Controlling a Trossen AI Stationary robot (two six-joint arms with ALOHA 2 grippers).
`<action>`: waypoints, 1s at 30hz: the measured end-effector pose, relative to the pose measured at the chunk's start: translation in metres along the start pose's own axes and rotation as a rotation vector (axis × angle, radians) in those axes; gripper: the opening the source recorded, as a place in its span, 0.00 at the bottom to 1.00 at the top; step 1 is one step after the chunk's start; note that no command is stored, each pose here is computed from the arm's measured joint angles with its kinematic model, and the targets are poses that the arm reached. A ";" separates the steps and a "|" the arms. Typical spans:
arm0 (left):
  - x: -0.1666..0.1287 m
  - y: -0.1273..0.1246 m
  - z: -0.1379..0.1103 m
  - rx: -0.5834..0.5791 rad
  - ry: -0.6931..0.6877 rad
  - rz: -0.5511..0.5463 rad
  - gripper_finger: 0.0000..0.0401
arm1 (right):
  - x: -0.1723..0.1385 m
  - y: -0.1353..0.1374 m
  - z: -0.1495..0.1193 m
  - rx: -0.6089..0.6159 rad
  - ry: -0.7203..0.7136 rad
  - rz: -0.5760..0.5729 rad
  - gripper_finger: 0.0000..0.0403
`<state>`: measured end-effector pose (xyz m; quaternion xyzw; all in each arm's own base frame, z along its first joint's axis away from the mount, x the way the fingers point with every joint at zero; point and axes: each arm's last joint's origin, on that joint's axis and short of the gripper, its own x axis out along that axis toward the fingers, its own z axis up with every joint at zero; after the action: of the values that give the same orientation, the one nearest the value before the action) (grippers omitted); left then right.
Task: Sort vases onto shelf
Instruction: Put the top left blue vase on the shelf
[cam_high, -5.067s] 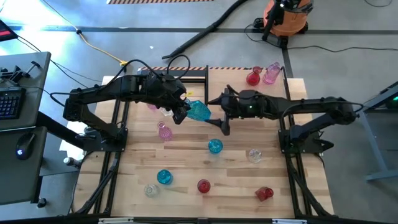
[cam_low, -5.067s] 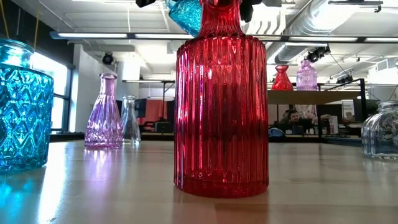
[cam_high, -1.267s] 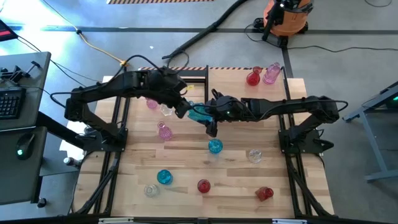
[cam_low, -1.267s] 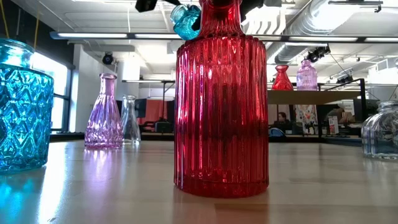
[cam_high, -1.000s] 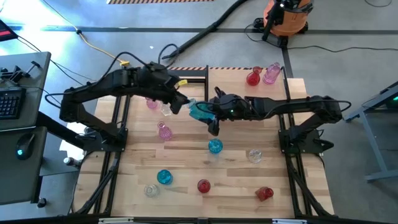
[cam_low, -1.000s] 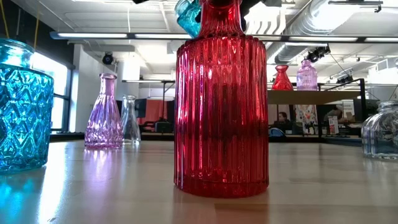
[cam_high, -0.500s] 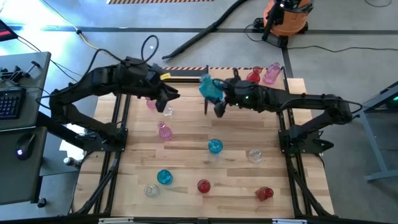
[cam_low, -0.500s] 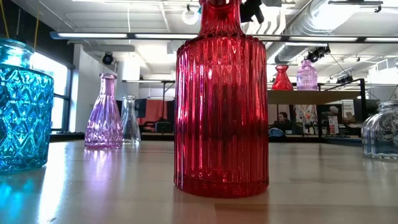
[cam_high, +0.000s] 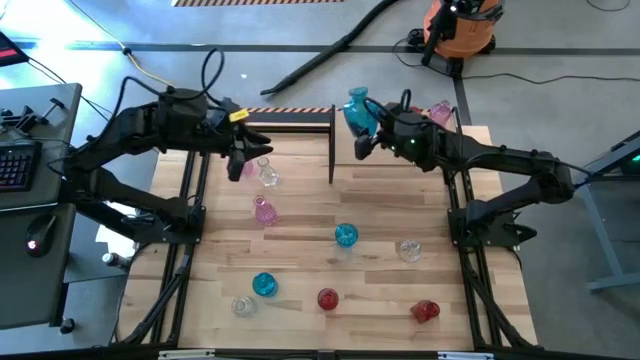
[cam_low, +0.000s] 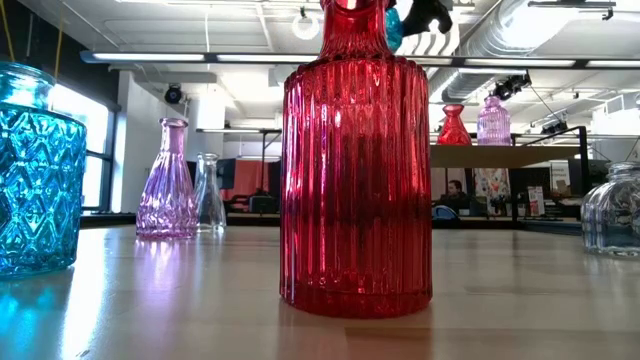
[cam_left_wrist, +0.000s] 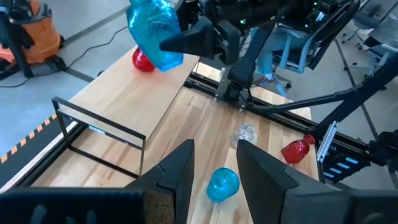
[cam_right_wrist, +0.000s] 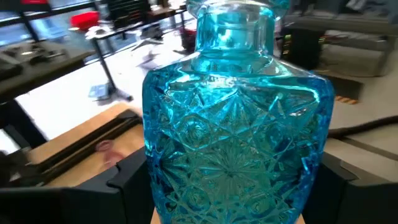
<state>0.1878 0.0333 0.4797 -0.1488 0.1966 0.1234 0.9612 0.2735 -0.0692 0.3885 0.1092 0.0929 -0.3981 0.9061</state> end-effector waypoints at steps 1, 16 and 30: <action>-0.003 0.000 0.000 0.004 -0.002 -0.001 0.28 | 0.001 -0.001 0.000 0.000 -0.003 -0.014 0.67; -0.039 0.003 -0.007 0.043 -0.042 0.009 0.28 | -0.003 -0.028 0.015 0.022 -0.032 -0.046 0.67; -0.035 0.006 -0.005 0.041 -0.062 0.103 0.28 | -0.057 -0.065 0.040 -0.005 -0.124 -0.061 0.67</action>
<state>0.1529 0.0306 0.4885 -0.1149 0.1767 0.1731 0.9621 0.1906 -0.0826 0.4337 0.0793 0.0410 -0.4312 0.8978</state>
